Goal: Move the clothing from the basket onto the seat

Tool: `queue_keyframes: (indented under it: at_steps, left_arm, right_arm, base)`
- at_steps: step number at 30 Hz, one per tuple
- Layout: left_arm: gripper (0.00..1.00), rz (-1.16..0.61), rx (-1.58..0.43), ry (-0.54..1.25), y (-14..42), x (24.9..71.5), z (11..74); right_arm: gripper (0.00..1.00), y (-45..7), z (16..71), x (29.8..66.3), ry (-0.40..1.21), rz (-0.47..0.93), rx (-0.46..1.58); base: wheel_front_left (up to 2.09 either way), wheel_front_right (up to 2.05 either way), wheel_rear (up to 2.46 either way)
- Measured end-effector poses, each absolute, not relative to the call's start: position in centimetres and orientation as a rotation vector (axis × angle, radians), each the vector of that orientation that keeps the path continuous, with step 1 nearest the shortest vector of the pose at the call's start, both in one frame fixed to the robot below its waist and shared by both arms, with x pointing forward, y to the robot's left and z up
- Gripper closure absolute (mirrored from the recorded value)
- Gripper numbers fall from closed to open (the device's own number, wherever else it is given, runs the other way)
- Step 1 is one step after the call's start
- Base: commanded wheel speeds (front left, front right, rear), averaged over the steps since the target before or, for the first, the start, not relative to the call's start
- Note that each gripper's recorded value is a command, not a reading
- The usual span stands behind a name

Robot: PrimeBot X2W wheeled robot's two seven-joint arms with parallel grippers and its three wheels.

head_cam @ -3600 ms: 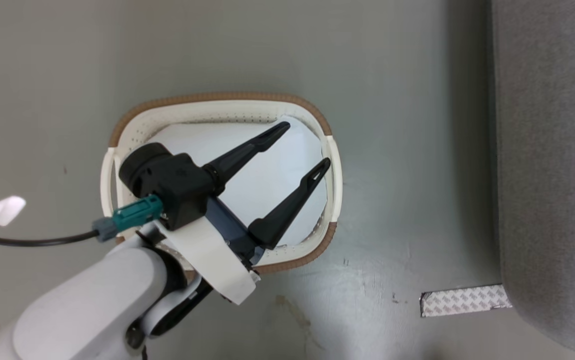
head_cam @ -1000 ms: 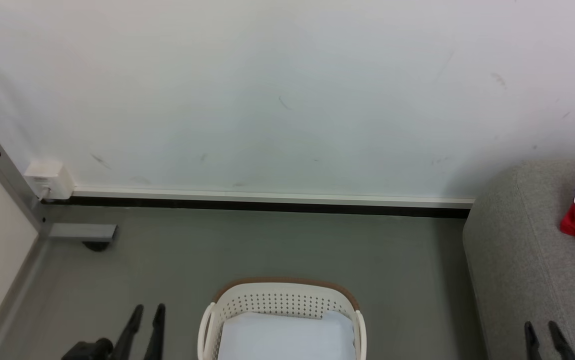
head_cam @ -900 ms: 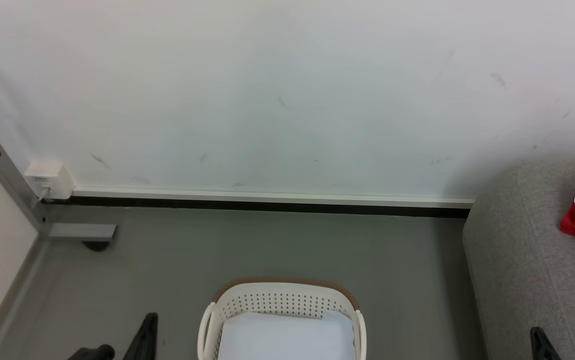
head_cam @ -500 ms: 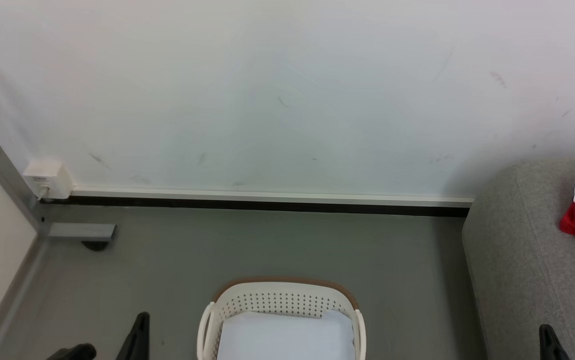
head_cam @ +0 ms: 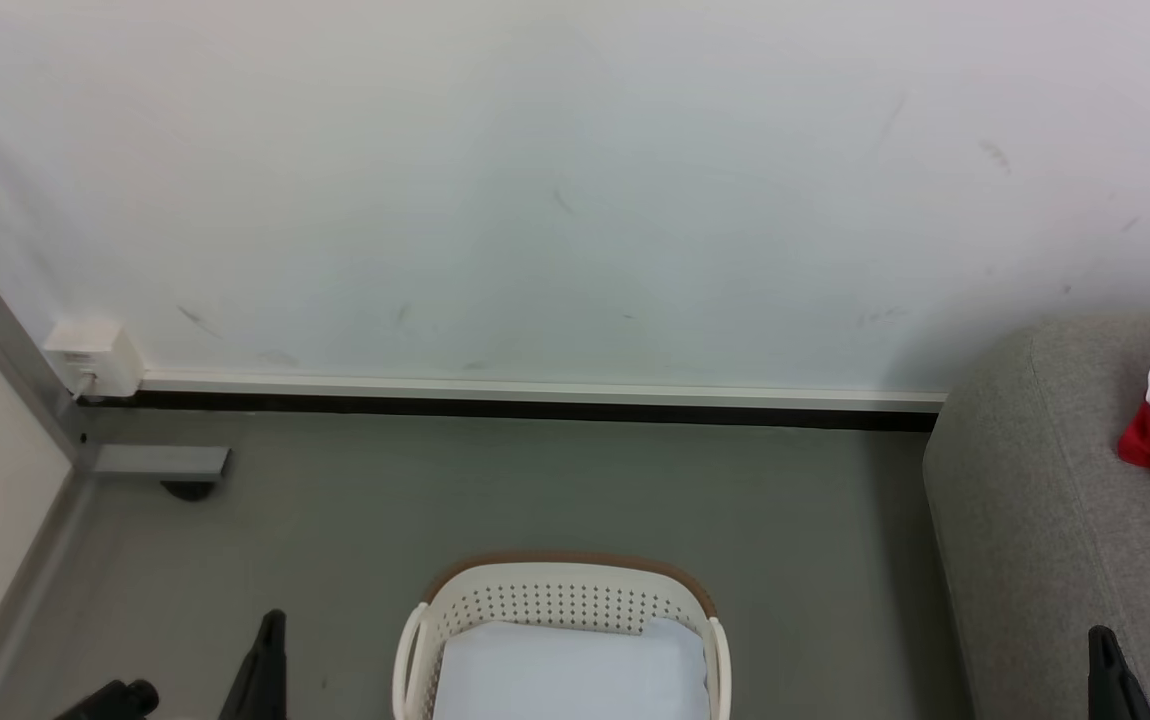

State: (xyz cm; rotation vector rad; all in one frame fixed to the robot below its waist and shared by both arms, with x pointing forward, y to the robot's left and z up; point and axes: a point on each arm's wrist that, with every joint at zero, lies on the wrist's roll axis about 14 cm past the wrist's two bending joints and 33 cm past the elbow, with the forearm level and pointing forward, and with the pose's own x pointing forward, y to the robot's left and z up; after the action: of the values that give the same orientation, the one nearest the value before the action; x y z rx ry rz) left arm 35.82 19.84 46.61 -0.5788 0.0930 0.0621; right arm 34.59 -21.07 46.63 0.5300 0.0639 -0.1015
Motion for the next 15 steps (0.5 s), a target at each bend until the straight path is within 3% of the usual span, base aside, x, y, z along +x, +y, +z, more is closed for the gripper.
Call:
queue_keyframes:
  at_steps: [15]
  left_arm:
    - [1.0, 0.082, -0.799, 0.088, 19.95, 36.43, 47.12]
  right_arm:
    - [1.0, -21.01, 47.14, 35.49, 0.057, -0.111, 0.753]
  base:
    - [0.0, 0.0, 0.0]
